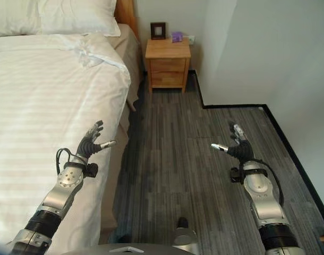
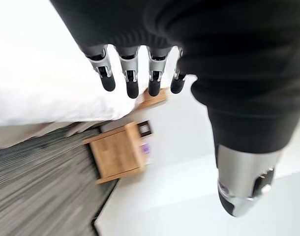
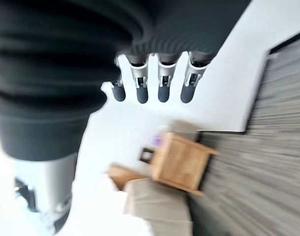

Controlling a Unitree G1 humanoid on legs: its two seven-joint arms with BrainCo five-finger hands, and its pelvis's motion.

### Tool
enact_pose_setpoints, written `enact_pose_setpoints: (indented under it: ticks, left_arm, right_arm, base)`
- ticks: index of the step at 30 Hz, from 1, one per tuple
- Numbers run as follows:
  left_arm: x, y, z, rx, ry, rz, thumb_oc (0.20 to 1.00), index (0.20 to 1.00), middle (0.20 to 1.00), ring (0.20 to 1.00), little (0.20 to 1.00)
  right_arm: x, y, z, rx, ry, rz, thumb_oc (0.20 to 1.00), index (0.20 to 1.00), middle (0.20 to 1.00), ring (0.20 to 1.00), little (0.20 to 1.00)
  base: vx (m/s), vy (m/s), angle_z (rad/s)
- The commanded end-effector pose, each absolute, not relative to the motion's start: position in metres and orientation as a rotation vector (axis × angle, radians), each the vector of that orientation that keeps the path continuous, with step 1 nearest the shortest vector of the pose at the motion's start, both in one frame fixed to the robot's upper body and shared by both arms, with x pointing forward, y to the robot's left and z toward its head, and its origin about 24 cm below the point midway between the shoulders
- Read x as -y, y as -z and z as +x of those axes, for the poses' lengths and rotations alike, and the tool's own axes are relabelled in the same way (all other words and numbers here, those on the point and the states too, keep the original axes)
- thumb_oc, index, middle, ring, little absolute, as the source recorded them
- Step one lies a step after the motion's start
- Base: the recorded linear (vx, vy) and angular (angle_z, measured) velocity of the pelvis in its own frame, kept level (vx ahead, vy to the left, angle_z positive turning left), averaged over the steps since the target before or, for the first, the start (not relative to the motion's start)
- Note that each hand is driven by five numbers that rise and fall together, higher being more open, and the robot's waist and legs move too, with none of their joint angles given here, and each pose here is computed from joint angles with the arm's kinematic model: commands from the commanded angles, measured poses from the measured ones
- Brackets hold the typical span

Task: Making the bed.

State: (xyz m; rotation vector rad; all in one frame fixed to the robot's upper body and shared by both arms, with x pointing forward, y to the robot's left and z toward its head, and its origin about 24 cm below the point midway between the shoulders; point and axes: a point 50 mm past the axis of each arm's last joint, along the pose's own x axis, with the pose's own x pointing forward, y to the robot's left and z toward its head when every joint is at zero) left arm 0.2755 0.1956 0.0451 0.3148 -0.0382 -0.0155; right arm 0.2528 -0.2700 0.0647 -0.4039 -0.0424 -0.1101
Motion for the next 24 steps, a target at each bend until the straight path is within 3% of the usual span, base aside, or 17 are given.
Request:
enact_pose_setpoints:
  ticks: [1, 13, 24]
  left_arm:
    - [-0.209, -0.085, 0.280, 0.243, -0.036, 0.357, 1.000, 1.000, 1.000, 1.000, 1.000]
    - [-0.207, -0.079, 0.282, 0.216, -0.023, 0.271, 1.000, 1.000, 1.000, 1.000, 1.000]
    - [-0.202, -0.056, 0.261, 0.158, -0.024, 0.094, 1.000, 1.000, 1.000, 1.000, 1.000]
  right_arm:
    - [0.249, -0.095, 0.263, 0.255, 0.067, -0.325, 1.000, 1.000, 1.000, 1.000, 1.000]
    - [0.245, -0.100, 0.255, 0.271, 0.033, -0.369, 1.000, 1.000, 1.000, 1.000, 1.000]
    - [0.246, -0.106, 0.248, 0.269, -0.046, -0.419, 1.000, 1.000, 1.000, 1.000, 1.000]
  base:
    - [0.26, -0.048, 0.29]
    - [0.28, -0.195, 0.21]
    - [0.33, -0.266, -0.28]
